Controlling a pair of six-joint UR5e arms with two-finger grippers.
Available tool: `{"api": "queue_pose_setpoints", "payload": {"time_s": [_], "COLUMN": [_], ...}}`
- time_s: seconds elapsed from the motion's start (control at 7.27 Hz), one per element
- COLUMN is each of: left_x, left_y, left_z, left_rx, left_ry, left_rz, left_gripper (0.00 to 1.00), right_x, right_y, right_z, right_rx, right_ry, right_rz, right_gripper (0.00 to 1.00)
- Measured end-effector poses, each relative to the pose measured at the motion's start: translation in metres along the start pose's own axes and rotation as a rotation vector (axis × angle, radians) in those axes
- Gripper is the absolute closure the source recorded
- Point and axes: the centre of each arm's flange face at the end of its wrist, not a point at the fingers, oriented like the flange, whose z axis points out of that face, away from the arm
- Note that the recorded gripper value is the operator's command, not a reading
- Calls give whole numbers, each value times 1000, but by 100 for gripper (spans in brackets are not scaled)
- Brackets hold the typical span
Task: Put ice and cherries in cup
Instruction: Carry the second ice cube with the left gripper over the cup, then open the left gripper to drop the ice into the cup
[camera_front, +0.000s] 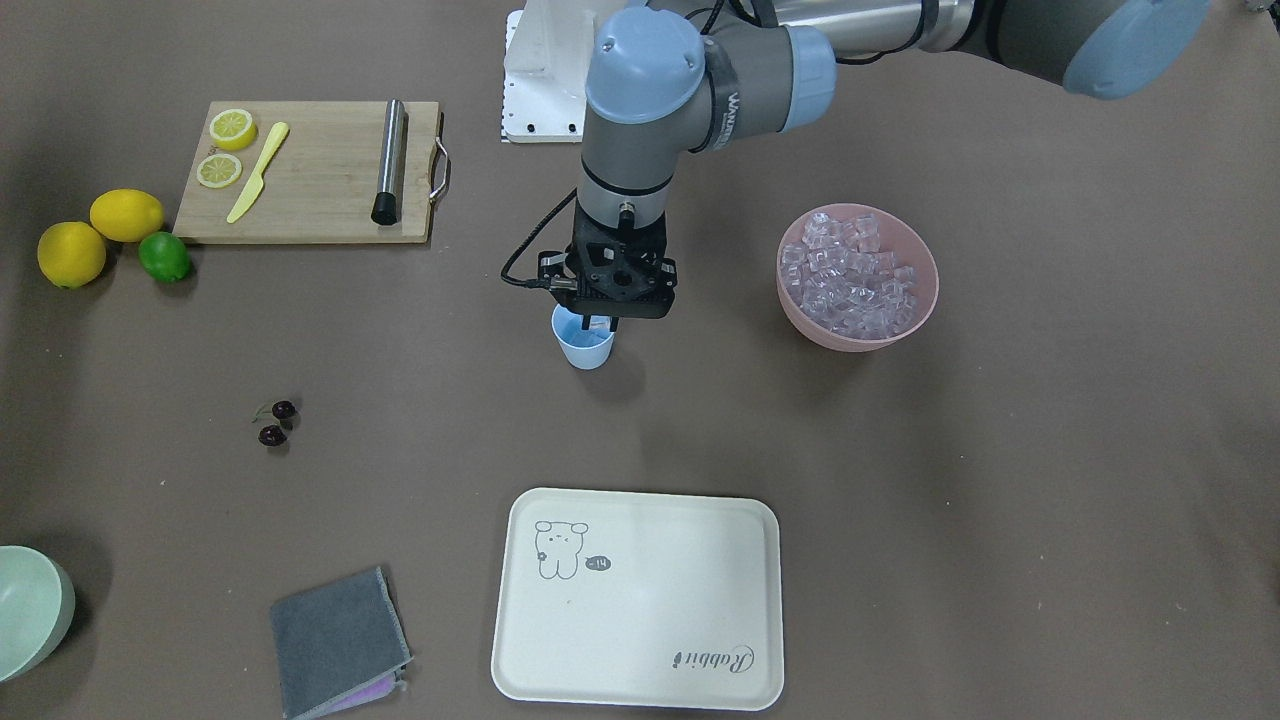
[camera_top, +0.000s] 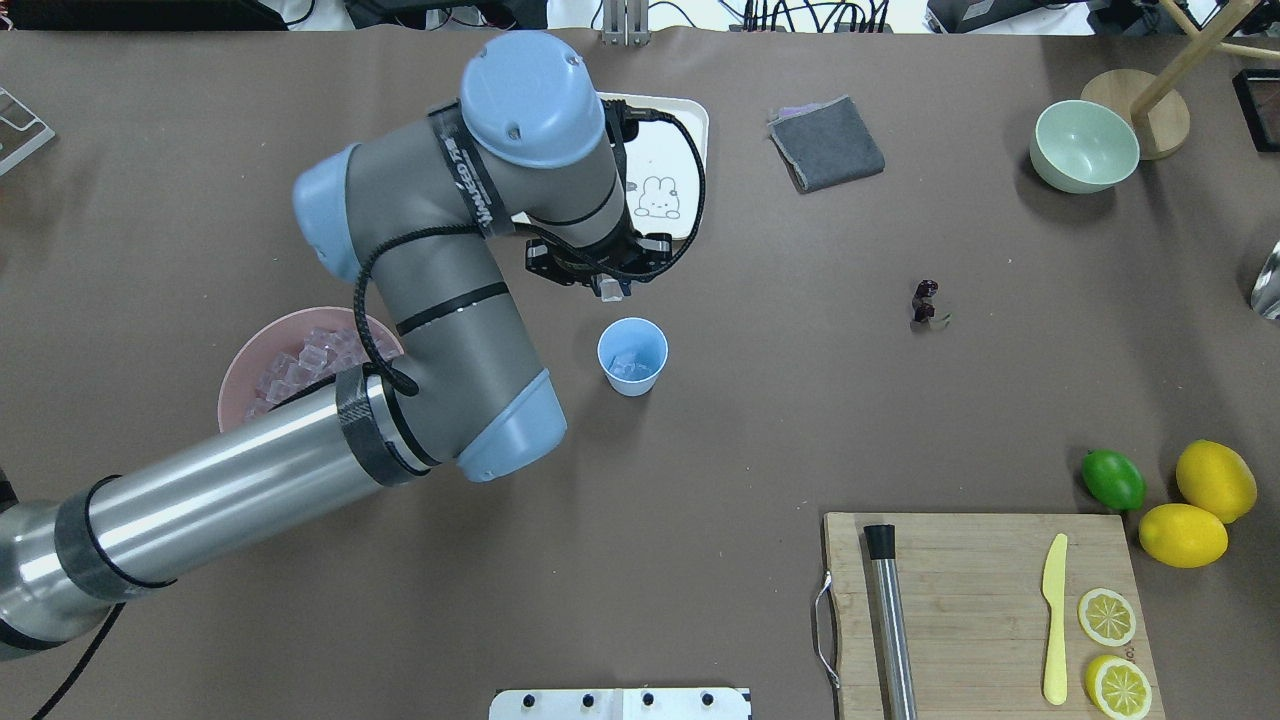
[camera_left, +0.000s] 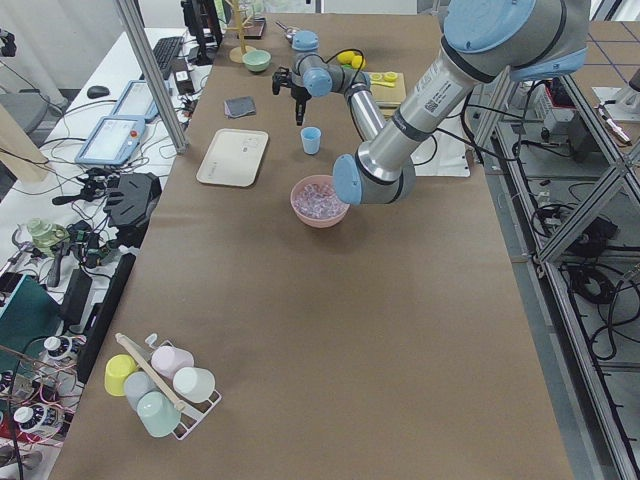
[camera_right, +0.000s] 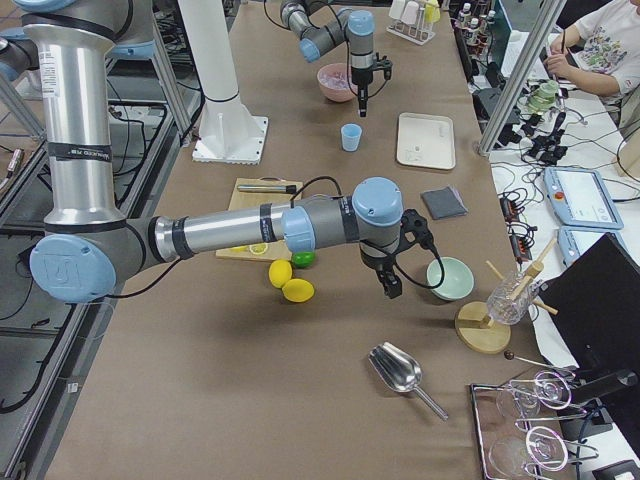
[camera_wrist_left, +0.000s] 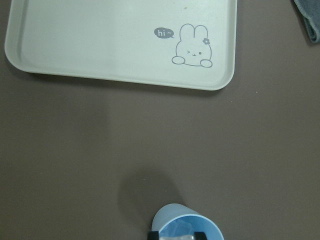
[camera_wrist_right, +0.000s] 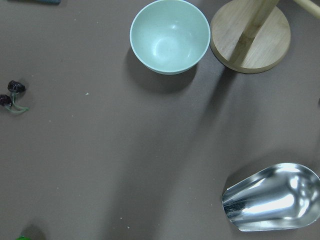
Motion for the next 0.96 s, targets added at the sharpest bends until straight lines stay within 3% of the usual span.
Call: {"api": "queue_pose_setpoints", "payload": {"time_s": [0.14,0.28,0.55,0.96], "left_x": [4,6,7,6], "left_y": [9,16,22,20], "left_z": [11,20,37,43], "left_rx": [-1,-5,5,19], "left_ry": [-12,-21,-23,-6], "left_rz": [-7,-9,-5,-10], "left_gripper": [100,86,4,3], "right_x": [-1,-1,-1,-3], "right_y": [-1,-1,-1,-3], "right_z": [-1,-1,-1,1], "right_rx": [1,2,1,-1], "right_ry": [0,0,-1,-3], "right_rz": [-1,-2,-2,-5], "right_gripper": [1,1,1,1]}}
